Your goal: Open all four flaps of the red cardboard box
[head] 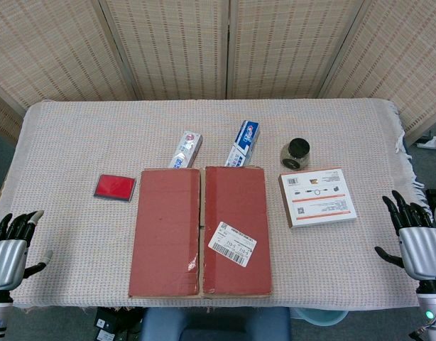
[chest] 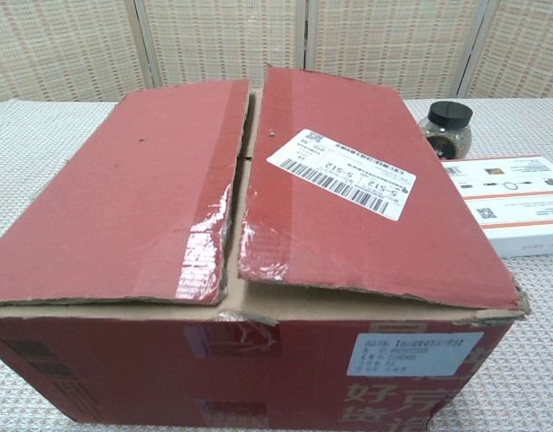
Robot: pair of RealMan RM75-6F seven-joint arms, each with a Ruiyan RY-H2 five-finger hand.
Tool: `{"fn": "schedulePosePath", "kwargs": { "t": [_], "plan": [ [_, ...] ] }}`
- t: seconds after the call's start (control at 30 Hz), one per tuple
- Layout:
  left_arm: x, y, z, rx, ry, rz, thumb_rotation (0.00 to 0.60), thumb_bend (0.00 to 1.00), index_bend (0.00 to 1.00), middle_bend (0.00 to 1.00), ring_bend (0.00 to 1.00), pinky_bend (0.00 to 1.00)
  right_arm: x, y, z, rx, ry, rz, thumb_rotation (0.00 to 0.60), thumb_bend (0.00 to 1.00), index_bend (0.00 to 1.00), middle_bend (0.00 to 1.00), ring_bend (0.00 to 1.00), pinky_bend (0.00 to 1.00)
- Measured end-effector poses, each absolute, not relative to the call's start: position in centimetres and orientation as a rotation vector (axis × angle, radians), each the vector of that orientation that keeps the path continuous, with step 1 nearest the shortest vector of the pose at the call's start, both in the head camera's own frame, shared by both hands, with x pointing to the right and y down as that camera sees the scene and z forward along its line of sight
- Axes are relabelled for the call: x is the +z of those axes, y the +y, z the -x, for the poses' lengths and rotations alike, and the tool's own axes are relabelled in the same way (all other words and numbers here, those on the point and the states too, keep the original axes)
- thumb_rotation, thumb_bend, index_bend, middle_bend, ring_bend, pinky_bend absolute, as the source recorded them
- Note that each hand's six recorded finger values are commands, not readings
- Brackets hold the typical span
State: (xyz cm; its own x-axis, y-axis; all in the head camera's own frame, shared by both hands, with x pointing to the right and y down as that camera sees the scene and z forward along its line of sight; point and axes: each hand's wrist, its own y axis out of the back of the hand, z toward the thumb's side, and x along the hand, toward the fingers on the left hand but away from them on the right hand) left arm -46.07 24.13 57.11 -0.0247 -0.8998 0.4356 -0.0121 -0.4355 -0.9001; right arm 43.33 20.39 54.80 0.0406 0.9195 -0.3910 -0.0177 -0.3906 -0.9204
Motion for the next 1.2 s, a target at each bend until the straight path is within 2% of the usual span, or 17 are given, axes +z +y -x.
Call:
{"fn": "schedulePosePath", "kwargs": {
  "t": [0.43, 0.67, 0.87, 1.0, 1.17, 1.2],
  "plan": [
    [56.9, 23.9, 45.8, -1.532, 0.989, 1.524, 0.6, 0.34, 0.12, 0.15, 0.15, 0.0, 54.6, 20.7, -43.2, 1.458, -0.943, 1.531, 0.6, 0.08, 0.01, 0.04, 0.16, 0.12],
    [56.4, 23.6, 45.5, -1.516, 0.99, 1.522, 0.6, 0.34, 0.12, 0.15, 0.15, 0.0, 53.8, 19.8, -40.9, 1.37, -0.881, 1.625, 0.6, 0.07, 0.01, 0.05, 0.16, 0.12],
    [55.7, 23.5, 45.5, -1.503, 0.997, 1.511, 0.6, 0.34, 0.12, 0.15, 0.15, 0.0, 52.3, 18.3, -37.8, 1.246, -0.798, 1.728, 0.6, 0.08, 0.01, 0.08, 0.18, 0.12],
    [55.1, 23.7, 45.4, -1.494, 1.004, 1.507, 0.6, 0.34, 0.13, 0.15, 0.15, 0.0, 51.3, 17.1, -33.8, 1.133, -0.688, 1.836, 0.6, 0.08, 0.03, 0.08, 0.18, 0.11],
    [54.6, 24.0, 45.5, -1.498, 1.007, 1.501, 0.6, 0.34, 0.13, 0.15, 0.15, 0.0, 50.6, 16.3, -28.5, 1.001, -0.546, 1.983, 0.594, 0.08, 0.07, 0.08, 0.13, 0.02],
    [54.5, 24.1, 45.6, -1.499, 1.009, 1.498, 0.6, 0.34, 0.13, 0.15, 0.15, 0.0, 50.4, 16.2, -27.3, 0.968, -0.517, 2.019, 0.556, 0.07, 0.08, 0.09, 0.12, 0.01]
  ]
}}
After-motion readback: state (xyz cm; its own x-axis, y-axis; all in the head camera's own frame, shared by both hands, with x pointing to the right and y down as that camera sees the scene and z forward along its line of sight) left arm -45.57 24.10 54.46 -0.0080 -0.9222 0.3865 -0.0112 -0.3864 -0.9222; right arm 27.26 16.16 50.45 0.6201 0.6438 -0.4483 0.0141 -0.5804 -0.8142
